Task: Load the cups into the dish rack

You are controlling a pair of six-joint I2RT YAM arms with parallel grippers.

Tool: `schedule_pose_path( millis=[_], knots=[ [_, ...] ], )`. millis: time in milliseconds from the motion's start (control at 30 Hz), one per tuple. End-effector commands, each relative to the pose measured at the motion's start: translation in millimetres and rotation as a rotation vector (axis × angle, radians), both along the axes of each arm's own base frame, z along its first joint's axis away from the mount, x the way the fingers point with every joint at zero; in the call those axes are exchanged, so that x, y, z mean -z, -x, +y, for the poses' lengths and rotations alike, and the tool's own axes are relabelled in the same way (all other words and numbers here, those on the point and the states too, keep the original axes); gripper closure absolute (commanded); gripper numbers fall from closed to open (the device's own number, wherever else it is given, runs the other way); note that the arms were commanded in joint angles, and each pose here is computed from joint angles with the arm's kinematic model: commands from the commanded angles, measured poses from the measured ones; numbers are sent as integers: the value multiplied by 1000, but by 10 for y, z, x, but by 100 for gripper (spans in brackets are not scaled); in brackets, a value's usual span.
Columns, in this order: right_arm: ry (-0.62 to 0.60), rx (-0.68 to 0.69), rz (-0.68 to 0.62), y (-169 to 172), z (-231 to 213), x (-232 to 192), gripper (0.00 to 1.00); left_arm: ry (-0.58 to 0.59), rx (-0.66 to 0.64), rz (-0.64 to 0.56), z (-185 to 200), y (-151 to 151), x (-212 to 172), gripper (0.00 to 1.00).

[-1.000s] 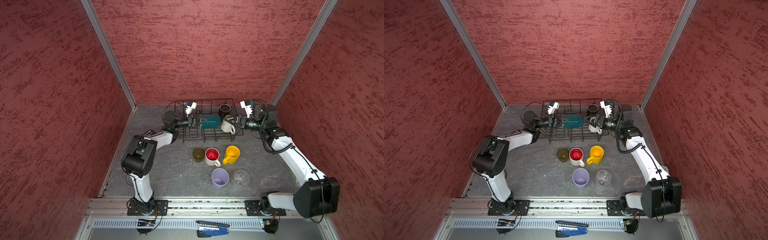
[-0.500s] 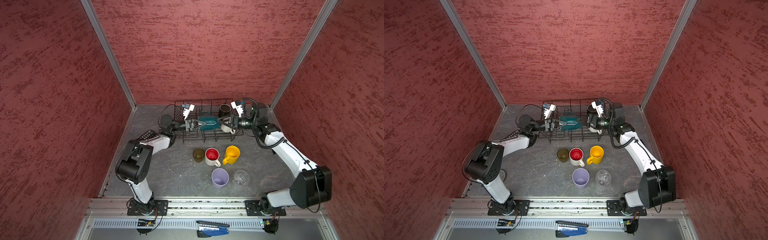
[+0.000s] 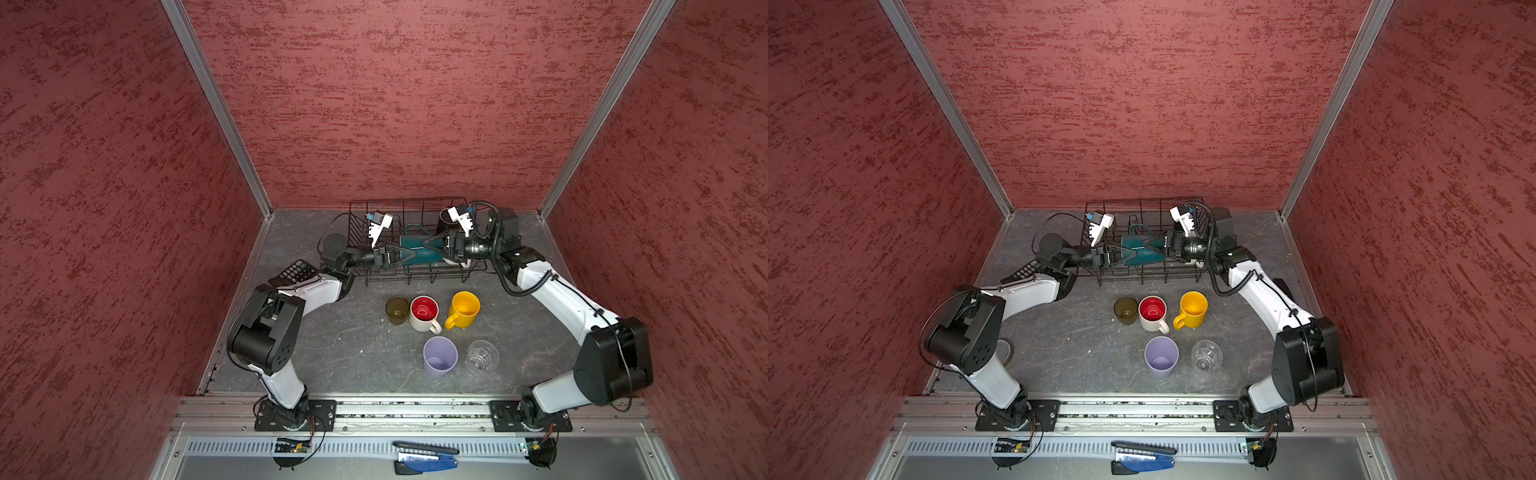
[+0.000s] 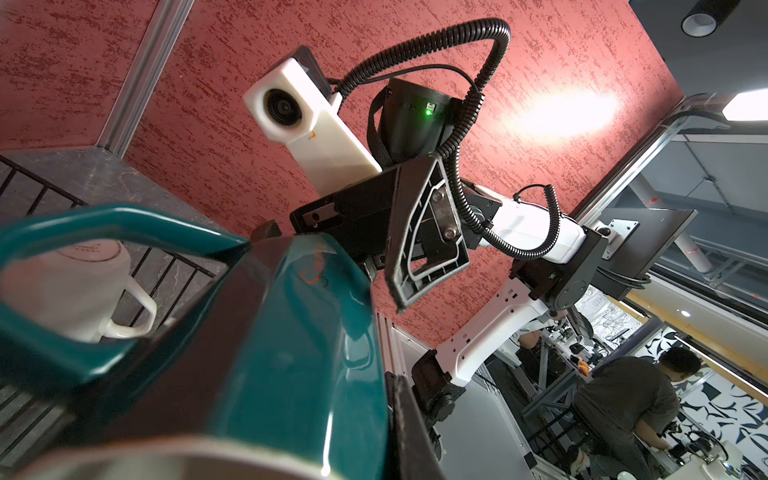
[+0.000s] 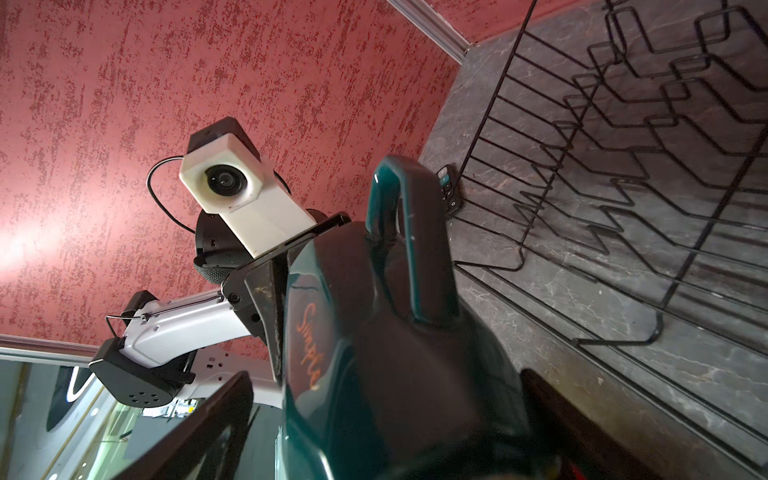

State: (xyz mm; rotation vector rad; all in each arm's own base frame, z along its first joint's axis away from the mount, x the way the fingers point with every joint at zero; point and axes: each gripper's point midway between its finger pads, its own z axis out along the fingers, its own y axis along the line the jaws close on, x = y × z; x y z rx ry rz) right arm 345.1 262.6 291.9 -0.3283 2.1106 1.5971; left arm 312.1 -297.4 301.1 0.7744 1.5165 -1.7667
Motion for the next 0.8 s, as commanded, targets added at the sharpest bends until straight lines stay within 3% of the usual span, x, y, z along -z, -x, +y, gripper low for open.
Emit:
schedule_pose_path(
  millis=[0, 467, 700, 767],
  knots=[
    [-35, -52, -22, 67, 133, -80, 2, 76, -41, -201, 39, 144, -365, 100],
    [-71, -73, -7, 90, 238, -102, 10, 92, -68, -262, 50, 234, -397, 100],
    [-107, -84, -3, 93, 257, -161, 28, 88, -104, -275, 80, 217, -403, 98],
    [-111, -83, -7, 89, 257, -186, 37, 82, -114, -277, 82, 208, -401, 85]
  ],
)
